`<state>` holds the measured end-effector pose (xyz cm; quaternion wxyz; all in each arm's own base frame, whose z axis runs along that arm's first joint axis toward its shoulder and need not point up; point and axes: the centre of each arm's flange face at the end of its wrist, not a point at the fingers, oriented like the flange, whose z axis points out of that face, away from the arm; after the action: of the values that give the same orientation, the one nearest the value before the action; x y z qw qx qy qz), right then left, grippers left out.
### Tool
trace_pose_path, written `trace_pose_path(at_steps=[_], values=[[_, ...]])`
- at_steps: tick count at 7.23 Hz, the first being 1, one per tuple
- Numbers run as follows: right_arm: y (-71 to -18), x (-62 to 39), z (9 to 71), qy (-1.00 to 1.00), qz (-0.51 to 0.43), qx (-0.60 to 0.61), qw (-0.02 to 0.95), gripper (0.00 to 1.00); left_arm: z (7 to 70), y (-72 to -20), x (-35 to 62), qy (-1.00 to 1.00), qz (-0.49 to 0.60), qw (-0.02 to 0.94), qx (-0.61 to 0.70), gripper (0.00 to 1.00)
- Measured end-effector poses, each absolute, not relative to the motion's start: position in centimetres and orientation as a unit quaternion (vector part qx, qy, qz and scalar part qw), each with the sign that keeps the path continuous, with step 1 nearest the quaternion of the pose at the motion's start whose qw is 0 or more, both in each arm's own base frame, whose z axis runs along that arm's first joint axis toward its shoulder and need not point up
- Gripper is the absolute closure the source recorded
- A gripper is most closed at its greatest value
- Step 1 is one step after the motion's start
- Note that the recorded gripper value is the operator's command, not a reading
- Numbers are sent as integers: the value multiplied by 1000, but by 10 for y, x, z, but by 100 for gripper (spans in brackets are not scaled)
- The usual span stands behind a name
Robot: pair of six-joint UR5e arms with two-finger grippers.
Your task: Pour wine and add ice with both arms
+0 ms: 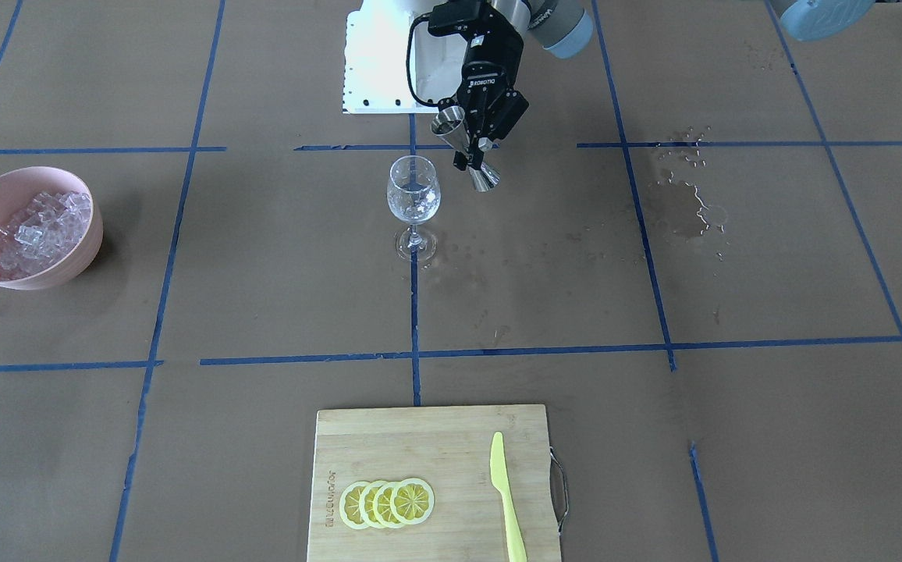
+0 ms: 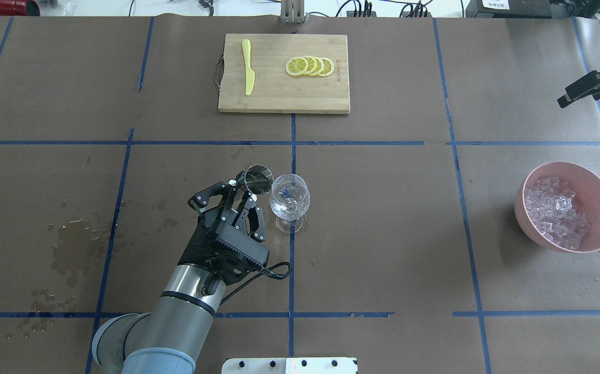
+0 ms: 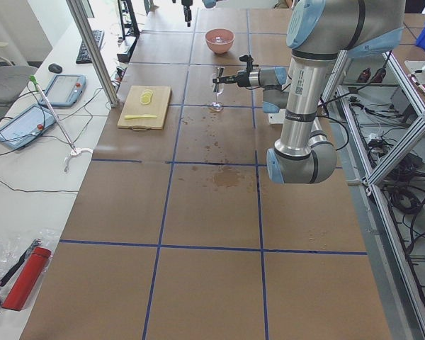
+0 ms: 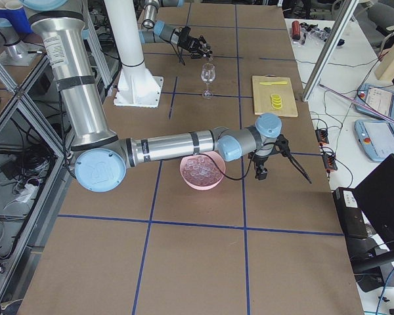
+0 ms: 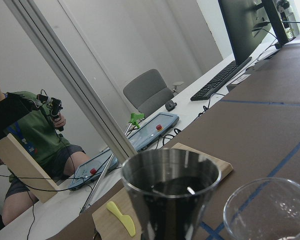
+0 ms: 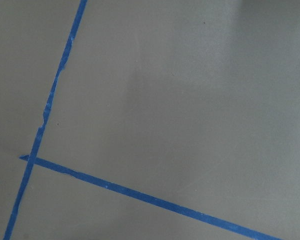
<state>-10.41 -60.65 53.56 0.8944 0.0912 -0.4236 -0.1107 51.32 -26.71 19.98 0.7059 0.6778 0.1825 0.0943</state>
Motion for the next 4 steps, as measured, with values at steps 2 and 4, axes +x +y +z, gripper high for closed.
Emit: trace_pose_path(at_steps=[2, 4], values=[[-605, -104, 536, -424, -111, 91, 894, 0, 199, -277, 513, 155, 133, 704, 680, 100], [-605, -104, 535, -424, -111, 92, 894, 0, 196, -288, 516, 124, 170, 705, 677, 100]])
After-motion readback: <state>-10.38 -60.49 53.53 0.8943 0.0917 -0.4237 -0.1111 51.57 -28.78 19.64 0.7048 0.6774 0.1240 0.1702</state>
